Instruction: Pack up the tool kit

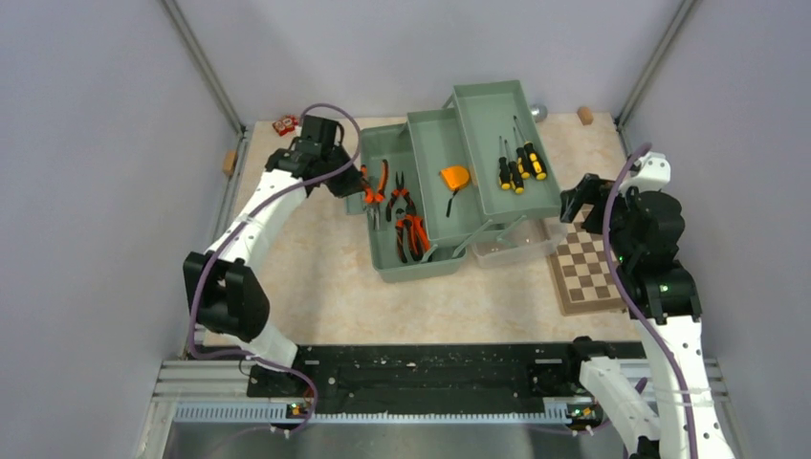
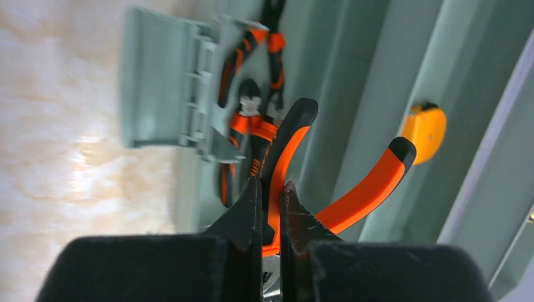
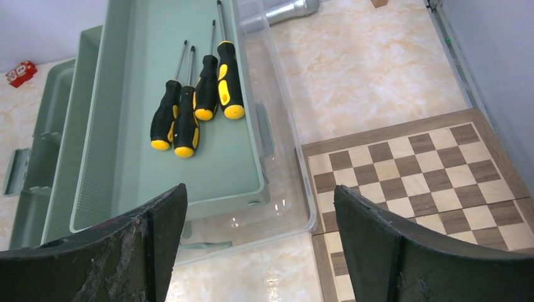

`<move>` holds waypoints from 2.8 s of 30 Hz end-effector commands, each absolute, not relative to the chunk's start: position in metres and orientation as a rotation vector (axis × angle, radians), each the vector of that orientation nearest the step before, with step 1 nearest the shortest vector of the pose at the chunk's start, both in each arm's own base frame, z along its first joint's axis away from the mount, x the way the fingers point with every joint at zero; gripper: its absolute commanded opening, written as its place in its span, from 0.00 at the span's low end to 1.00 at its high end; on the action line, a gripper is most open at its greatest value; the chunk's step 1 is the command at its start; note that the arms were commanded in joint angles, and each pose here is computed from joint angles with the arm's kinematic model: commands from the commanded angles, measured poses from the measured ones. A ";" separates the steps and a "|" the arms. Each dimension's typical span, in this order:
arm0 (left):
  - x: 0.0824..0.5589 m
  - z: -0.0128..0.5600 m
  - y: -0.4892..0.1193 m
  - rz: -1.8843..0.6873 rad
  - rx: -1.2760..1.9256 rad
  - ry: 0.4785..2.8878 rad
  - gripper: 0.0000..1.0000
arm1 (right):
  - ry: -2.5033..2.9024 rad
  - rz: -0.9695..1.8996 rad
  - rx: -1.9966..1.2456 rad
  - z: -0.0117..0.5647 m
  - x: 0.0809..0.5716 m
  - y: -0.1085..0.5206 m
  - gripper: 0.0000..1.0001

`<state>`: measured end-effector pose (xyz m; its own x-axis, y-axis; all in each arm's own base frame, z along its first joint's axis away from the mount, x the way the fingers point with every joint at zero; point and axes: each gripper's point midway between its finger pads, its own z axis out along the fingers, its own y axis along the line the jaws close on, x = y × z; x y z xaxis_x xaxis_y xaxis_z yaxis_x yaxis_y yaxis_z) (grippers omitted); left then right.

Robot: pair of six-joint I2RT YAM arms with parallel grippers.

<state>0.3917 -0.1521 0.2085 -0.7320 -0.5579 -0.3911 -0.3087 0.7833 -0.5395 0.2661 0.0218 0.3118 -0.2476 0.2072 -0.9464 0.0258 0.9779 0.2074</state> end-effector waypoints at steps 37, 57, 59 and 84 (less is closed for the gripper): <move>0.390 0.210 -0.201 -0.572 -0.588 2.291 0.60 | 1.886 0.410 0.147 0.327 0.308 0.055 0.88; 0.320 0.204 -0.121 -0.480 -0.538 2.226 0.61 | 2.161 0.300 0.224 0.233 0.400 -0.014 0.84; 0.315 0.198 -0.113 -0.485 -0.559 2.233 0.61 | 2.187 0.293 0.242 0.215 0.399 -0.016 0.84; 0.296 0.139 -0.161 -0.856 -0.489 2.382 0.59 | 2.359 0.284 0.118 0.123 0.384 0.008 0.40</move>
